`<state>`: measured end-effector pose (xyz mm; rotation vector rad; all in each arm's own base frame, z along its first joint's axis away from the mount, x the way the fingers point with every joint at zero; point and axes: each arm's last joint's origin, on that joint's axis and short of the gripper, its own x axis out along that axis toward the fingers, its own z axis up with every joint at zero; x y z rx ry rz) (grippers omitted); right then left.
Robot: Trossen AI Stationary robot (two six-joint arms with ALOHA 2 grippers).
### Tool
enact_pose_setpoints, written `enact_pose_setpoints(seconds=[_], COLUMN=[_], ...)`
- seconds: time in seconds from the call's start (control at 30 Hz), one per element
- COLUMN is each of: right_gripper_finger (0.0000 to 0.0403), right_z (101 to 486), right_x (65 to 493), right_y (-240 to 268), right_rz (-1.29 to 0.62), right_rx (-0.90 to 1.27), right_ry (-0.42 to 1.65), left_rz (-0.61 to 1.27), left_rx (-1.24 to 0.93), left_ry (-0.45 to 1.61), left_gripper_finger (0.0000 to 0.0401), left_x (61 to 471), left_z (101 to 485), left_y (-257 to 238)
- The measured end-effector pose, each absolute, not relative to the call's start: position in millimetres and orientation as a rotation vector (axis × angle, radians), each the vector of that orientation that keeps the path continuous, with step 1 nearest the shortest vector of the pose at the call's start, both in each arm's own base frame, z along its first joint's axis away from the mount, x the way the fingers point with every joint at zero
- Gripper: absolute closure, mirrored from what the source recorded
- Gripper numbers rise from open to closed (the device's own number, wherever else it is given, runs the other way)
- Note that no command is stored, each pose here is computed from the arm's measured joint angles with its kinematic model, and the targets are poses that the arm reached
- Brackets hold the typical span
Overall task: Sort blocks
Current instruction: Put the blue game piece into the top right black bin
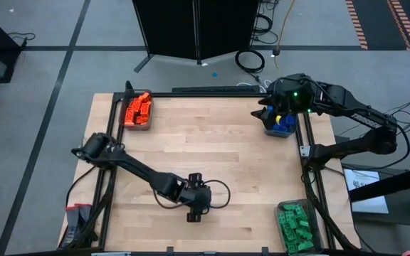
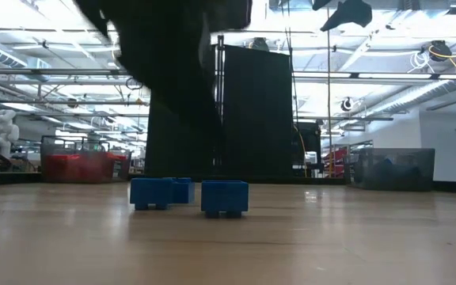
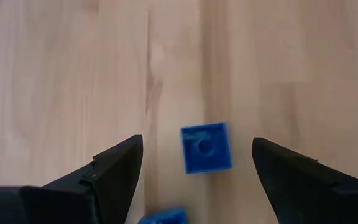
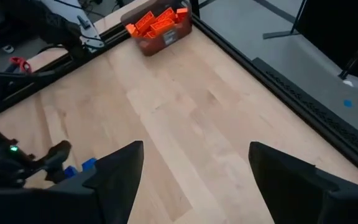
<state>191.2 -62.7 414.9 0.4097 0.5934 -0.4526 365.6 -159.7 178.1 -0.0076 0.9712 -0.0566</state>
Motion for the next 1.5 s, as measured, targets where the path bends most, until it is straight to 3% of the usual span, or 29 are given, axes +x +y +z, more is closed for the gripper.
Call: enact_pose_setpoints(seconds=[0.3,0.83,1.17,1.3,1.5], right_gripper_finger=[0.0117,0.0117,0.0117,0.0117,0.0117], right_z=[415,412,412,412,412], right_x=[192,190,190,190,190], right_y=[-61,-60,-60,-60,-60], right_rz=[-0.445,-0.451,-0.453,-0.453,-0.453], right_rx=[0.390,0.396,0.403,0.403,0.403], right_ry=[0.598,0.629,0.628,0.628,0.628], left_rz=[-0.047,-0.057,-0.010,0.001,-0.001], left_rx=[0.015,-0.005,-0.089,-0.094,-0.113], left_ry=[1.025,0.971,0.980,0.978,0.923], left_gripper_finger=[0.0097,0.0097,0.0098,0.0121,0.0191], left_x=[369,373,364,363,364], left_z=[153,156,137,135,133], left_y=[-163,-164,-160,-159,-158])
